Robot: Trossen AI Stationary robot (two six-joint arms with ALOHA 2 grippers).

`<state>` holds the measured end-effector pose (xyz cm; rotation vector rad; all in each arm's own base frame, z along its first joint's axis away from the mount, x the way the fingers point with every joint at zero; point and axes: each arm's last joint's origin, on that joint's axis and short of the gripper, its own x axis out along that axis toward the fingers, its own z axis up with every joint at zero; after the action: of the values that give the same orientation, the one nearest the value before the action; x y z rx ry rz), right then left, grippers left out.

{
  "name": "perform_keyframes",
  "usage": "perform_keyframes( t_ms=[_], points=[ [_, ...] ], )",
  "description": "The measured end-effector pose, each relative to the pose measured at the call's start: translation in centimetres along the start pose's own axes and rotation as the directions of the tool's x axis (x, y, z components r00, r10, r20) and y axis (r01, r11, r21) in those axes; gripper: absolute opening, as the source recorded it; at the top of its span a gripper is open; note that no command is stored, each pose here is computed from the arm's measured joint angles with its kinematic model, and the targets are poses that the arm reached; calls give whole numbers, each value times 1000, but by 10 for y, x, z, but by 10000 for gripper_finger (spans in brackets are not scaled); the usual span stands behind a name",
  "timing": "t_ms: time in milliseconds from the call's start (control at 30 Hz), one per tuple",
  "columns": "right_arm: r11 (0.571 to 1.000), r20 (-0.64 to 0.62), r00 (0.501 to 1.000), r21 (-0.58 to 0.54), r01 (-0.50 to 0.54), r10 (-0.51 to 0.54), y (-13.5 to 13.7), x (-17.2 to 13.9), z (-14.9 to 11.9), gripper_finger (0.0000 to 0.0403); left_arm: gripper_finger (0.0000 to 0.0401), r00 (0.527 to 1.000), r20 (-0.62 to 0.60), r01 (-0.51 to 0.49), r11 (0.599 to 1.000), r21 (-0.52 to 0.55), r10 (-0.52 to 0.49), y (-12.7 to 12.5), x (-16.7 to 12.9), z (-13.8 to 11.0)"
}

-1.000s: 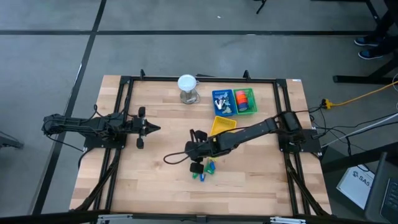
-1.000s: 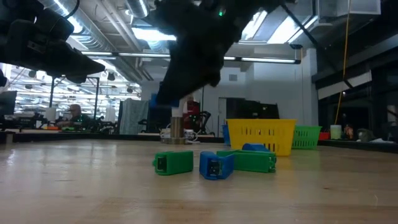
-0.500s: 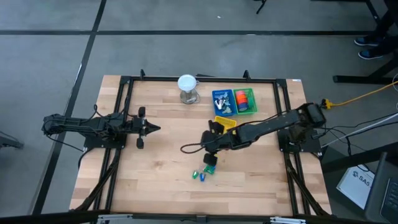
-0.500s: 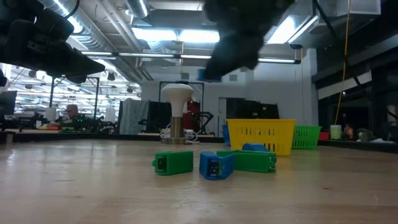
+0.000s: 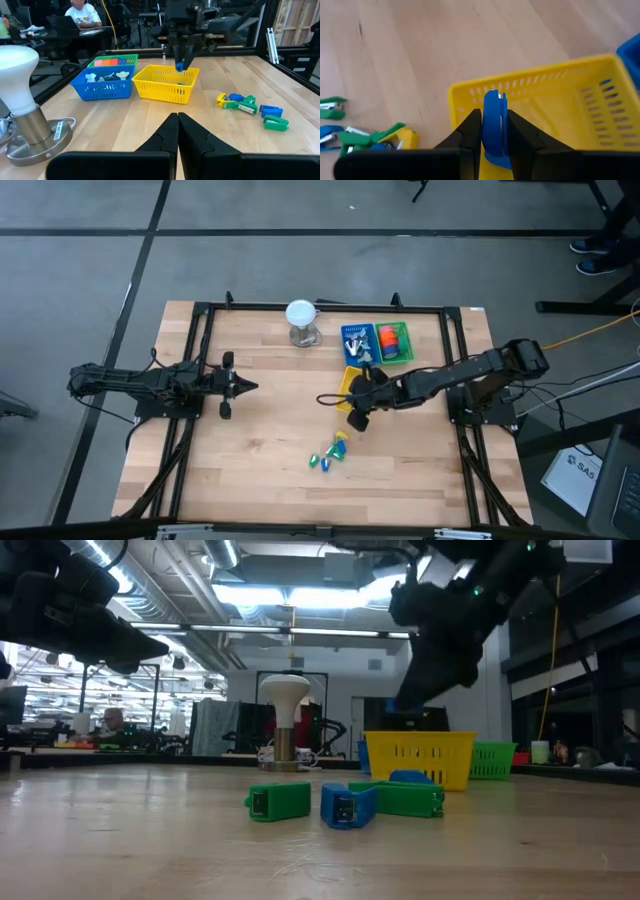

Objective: Pick and place Stapler, Stapler remover, tape
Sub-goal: Put the blue stapler into the yellow bin

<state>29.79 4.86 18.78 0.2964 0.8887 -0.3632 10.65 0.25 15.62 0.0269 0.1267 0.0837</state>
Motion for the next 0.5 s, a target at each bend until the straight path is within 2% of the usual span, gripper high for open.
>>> perform_keyframes(
  t_ms=[400, 500],
  points=[
    [987, -75, 997, 160, 31, -19, -15, 18, -3, 66, 1, 1000, 0, 0, 1000, 0, 0, 0, 0, 0],
    [983, -90, 995, 177, 46, -30, -15, 25, -4, 80, 1, 1000, 0, 0, 1000, 0, 0, 0, 0, 0]
  ],
)
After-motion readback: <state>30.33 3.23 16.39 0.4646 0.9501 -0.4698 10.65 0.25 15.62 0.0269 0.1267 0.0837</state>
